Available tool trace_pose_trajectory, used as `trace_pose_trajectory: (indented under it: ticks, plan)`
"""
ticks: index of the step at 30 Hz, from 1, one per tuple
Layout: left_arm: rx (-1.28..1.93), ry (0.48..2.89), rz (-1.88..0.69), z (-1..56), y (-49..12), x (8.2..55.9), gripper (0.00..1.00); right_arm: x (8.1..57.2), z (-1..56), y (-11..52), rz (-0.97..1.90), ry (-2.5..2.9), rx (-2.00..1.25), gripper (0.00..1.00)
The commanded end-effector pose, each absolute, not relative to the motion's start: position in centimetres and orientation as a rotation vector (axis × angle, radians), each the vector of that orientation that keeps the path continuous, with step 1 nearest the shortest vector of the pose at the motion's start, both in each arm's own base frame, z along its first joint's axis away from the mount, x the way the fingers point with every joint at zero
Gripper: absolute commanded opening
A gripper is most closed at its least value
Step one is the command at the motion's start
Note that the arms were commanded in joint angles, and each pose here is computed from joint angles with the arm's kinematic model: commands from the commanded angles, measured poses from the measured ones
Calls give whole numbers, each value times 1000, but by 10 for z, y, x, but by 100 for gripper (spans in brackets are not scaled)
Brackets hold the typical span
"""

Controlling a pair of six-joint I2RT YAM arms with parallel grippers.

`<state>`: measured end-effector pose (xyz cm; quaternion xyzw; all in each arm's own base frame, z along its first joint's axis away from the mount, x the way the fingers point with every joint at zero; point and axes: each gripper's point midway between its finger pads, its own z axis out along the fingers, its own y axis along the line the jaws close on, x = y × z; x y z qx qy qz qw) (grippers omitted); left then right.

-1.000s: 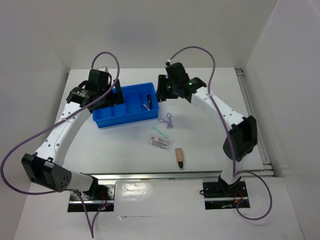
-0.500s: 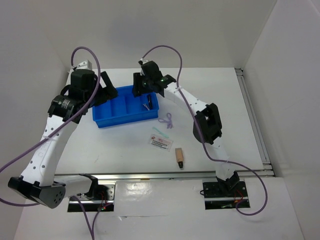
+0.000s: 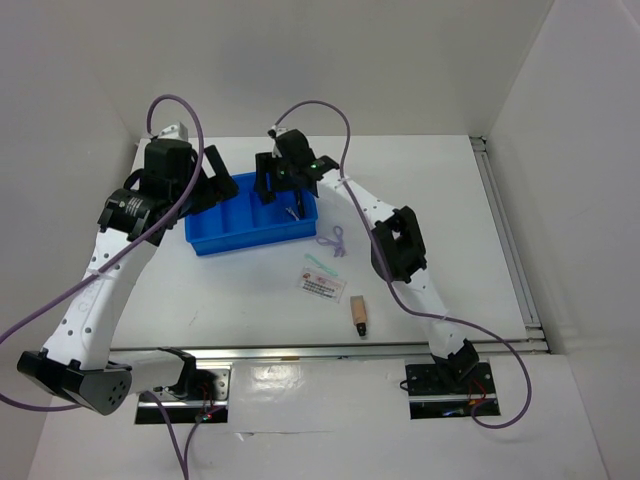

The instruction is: Organize the makeup

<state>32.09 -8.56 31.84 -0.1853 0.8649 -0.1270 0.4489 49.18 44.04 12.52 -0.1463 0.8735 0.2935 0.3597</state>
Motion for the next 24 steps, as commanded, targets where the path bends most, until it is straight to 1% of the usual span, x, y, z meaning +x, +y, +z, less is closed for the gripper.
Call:
trace_pose_trajectory:
  ticks: [1, 2, 5, 6, 7, 8, 9, 10, 11, 12, 13, 14, 15, 16, 17, 18, 19, 20, 21, 22, 24]
  plan:
    - [-463, 2118, -344, 328, -87, 315, 100, 500, 178, 461, 856, 2093, -407, 74]
    - [-463, 2118, -344, 328, -87, 315, 100, 500, 178, 461, 856, 2093, -407, 76]
    - [-454, 2137, -331, 321, -87, 317, 100, 497, 217, 452, 843, 2039, -382, 76]
    - [-443, 2138, -325, 321, -87, 317, 100, 497, 225, 447, 828, 2031, -368, 75]
    - [-429, 2132, -322, 324, -87, 317, 100, 497, 222, 439, 784, 2047, -342, 73]
    - [-429, 2132, -322, 324, -87, 317, 100, 491, 246, 431, 782, 2015, -329, 72]
    - [-413, 2125, -318, 326, -86, 318, 100, 489, 251, 427, 771, 2013, -320, 65]
    - [-395, 2127, -308, 326, -86, 318, 100, 485, 238, 415, 714, 2063, -299, 60]
    - [-384, 2104, -314, 332, -85, 317, 100, 480, 258, 400, 696, 2048, -276, 56]
    - [-369, 2091, -313, 334, -85, 317, 100, 467, 254, 380, 634, 2087, -251, 54]
    - [-357, 2092, -306, 334, -84, 317, 100, 467, 254, 380, 634, 2088, -251, 54]
    - [-347, 2084, -305, 333, -85, 320, 100, 447, 245, 357, 583, 2131, -239, 57]
    - [-347, 2084, -305, 333, -85, 320, 100, 435, 240, 348, 575, 2148, -242, 63]
    - [-333, 2086, -297, 333, -84, 320, 100, 422, 234, 336, 554, 2170, -240, 71]
    - [-333, 2094, -293, 330, -85, 322, 100, 399, 225, 309, 532, 2210, -194, 84]
    - [-323, 2095, -287, 330, -84, 322, 100, 383, 217, 296, 518, 2244, -163, 89]
    - [-324, 2107, -282, 326, -85, 324, 100, 355, 201, 269, 466, 2301, -137, 97]
    - [-324, 2118, -278, 323, -86, 326, 100, 339, 192, 258, 456, 2334, -120, 100]
    - [-329, 2115, -269, 323, -84, 327, 100, 325, 182, 247, 442, 2372, -77, 100]
    - [-329, 2137, -259, 314, -85, 328, 100, 294, 159, 228, 417, 2453, -69, 100]
    - [-324, 2131, -272, 316, -87, 329, 100, 265, 138, 215, 431, 2534, -32, 100]
